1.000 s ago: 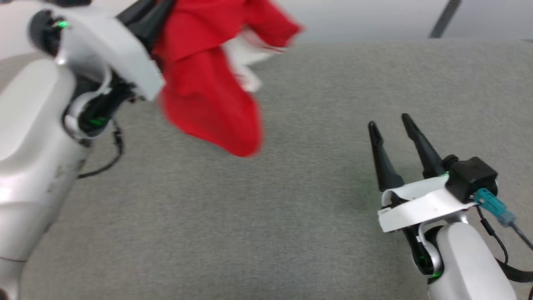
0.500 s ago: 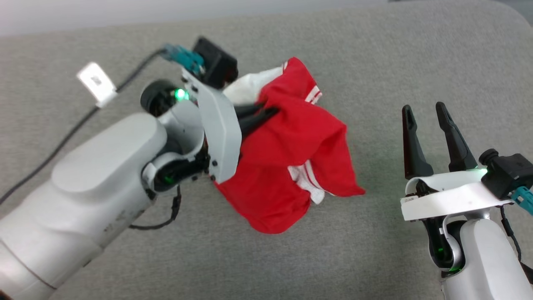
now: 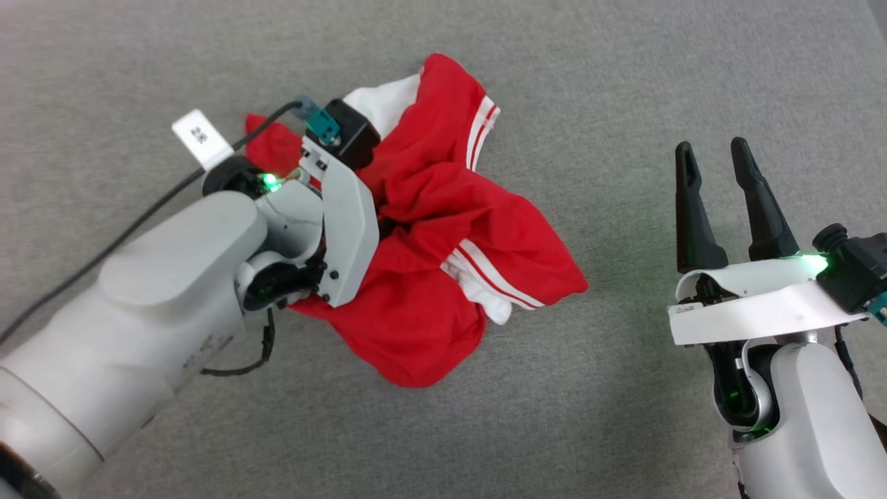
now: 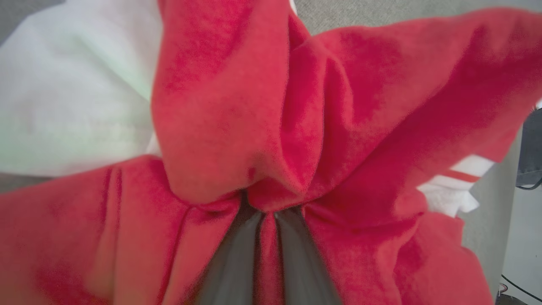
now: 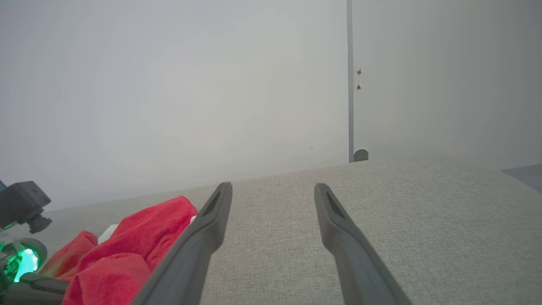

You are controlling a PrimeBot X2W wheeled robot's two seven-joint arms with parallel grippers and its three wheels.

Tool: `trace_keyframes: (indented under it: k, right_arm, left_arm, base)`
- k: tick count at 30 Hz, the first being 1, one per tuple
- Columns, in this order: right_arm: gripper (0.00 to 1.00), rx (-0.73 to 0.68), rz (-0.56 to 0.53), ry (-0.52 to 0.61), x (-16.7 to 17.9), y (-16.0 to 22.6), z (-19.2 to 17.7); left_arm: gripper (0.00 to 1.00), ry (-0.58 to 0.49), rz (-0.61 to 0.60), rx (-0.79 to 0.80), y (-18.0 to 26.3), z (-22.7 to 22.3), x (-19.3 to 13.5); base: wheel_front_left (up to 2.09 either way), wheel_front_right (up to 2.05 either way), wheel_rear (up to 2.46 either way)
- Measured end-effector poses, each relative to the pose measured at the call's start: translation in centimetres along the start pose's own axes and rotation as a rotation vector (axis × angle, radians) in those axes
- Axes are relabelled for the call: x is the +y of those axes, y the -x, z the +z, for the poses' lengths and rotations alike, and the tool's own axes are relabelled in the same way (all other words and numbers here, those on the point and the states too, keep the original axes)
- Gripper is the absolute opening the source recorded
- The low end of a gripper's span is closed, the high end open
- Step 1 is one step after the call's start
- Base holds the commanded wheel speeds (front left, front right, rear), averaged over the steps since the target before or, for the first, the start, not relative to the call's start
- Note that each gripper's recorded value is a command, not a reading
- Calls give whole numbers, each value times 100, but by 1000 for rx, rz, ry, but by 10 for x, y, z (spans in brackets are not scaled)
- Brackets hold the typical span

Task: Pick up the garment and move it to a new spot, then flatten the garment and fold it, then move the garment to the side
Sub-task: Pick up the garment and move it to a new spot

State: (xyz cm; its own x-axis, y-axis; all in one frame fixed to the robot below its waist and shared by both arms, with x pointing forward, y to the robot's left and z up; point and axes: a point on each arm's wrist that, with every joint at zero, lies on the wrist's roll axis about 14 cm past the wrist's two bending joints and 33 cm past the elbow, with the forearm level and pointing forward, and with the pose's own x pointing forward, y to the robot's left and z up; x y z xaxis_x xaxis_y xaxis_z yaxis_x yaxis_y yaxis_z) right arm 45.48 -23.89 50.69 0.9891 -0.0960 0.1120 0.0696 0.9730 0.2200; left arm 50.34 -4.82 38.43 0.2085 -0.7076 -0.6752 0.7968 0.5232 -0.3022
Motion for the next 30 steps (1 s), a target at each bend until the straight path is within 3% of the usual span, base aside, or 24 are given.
trace_keyframes:
  k: [6, 8, 9, 11, 17, 24, 30]
  right_arm:
    - [100, 34, -21, 23, -9, 1, -12]
    - [100, 45, -19, 31, -9, 1, -16]
    - [100, 48, -15, 35, -8, 1, -17]
    - [100, 55, -6, 46, -5, -1, -20]
    - [100, 81, 52, 73, 13, -5, -32]
    - [100, 80, 129, 75, 40, -6, -31]
    - [100, 103, 168, 95, 48, 5, -33]
  left_arm:
    - [0, 0, -40, 15, -18, -2, 0]
    - [44, 8, -49, -17, -18, 2, -1]
    - [71, 13, -52, -33, -18, 4, -2]
    - [100, 20, -53, -80, -15, 9, -3]
    - [100, 102, -49, -285, 9, 35, -5]
    - [100, 199, 47, -554, 81, 49, 12]
    - [100, 354, 215, -698, 143, 1, 36]
  base:
    - [0, 0, 0]
    - [0, 0, 0]
    - [0, 0, 0]
    - [0, 0, 0]
    - [0, 0, 0]
    - [0, 0, 0]
    - [0, 0, 0]
